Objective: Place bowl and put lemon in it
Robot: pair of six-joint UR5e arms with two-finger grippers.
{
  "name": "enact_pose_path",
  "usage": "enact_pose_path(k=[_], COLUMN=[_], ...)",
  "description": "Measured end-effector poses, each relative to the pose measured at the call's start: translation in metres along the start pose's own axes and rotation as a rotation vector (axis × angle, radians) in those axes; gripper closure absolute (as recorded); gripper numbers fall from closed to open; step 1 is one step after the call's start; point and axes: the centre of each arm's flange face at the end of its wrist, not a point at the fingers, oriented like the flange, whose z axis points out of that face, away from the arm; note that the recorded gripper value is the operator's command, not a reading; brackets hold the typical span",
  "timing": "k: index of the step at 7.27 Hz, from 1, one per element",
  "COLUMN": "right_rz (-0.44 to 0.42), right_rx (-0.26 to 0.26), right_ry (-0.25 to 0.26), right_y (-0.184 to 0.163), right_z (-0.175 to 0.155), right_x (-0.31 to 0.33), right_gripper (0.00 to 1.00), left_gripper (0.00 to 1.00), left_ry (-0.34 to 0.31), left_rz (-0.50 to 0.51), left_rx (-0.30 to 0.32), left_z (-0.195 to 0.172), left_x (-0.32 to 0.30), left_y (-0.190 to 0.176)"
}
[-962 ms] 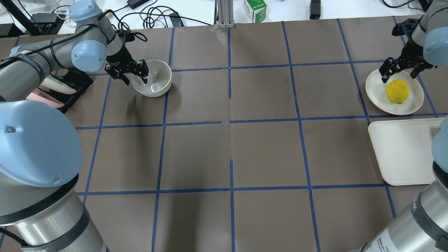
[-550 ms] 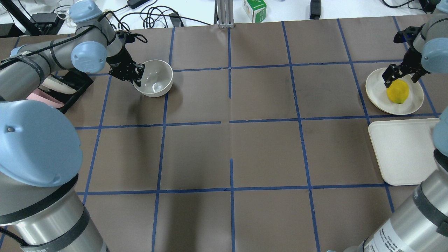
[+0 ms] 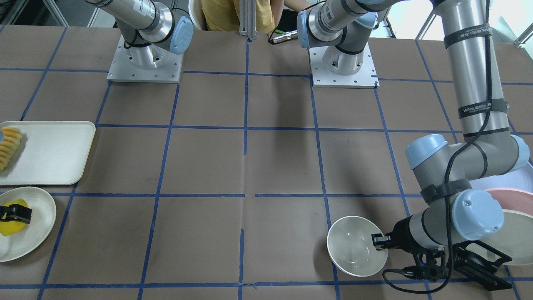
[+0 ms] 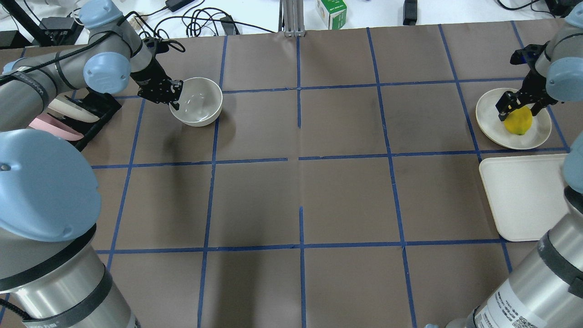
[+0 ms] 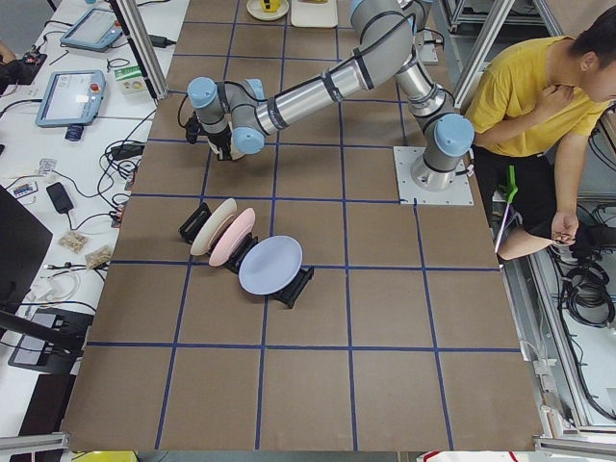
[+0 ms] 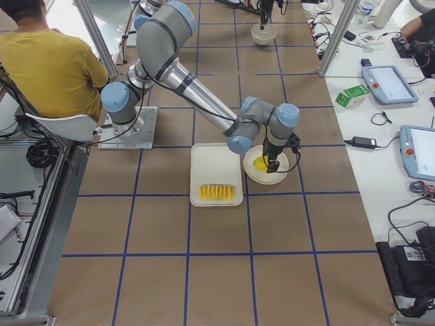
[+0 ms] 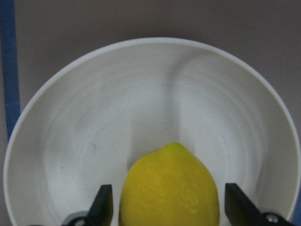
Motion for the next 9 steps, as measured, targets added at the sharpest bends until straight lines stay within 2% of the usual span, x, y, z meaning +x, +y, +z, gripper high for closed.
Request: enact_pose_path(k=[2, 4, 5, 7, 9], right_rz=[0.005, 0.008, 0.015, 0.03, 0.057], right_rx=[-0.006, -0.008, -0.006, 0.001, -0.018], right_ry=[-0.002, -0.014, -0.047, -0.133, -0.159], right_y=[0.0, 0.005, 0.011, 0.024, 0.029], right_z=[-0.005, -0.036, -0.059, -0.103, -0.138], right_x=[0.001, -0.001, -0.01, -0.038, -0.086], right_gripper=[1.0, 1.0, 1.0, 1.0, 1.0], left_gripper=[1.0, 1.0, 1.0, 1.0, 1.0], left_ry=[0.074, 0.154, 0.157, 0.11, 0.048], left_rz=[-0.024, -0.048, -0.048, -0.037, 0.001], left_rx=[-0.032, -0.087, -0.107, -0.132, -0.068], left_z=[-0.005, 0.001, 0.002, 0.015, 0.037], left_x=[0.029, 0.131, 0.179, 0.234, 0.25], left_y=[0.008, 0.039, 0.062, 0.118, 0.149])
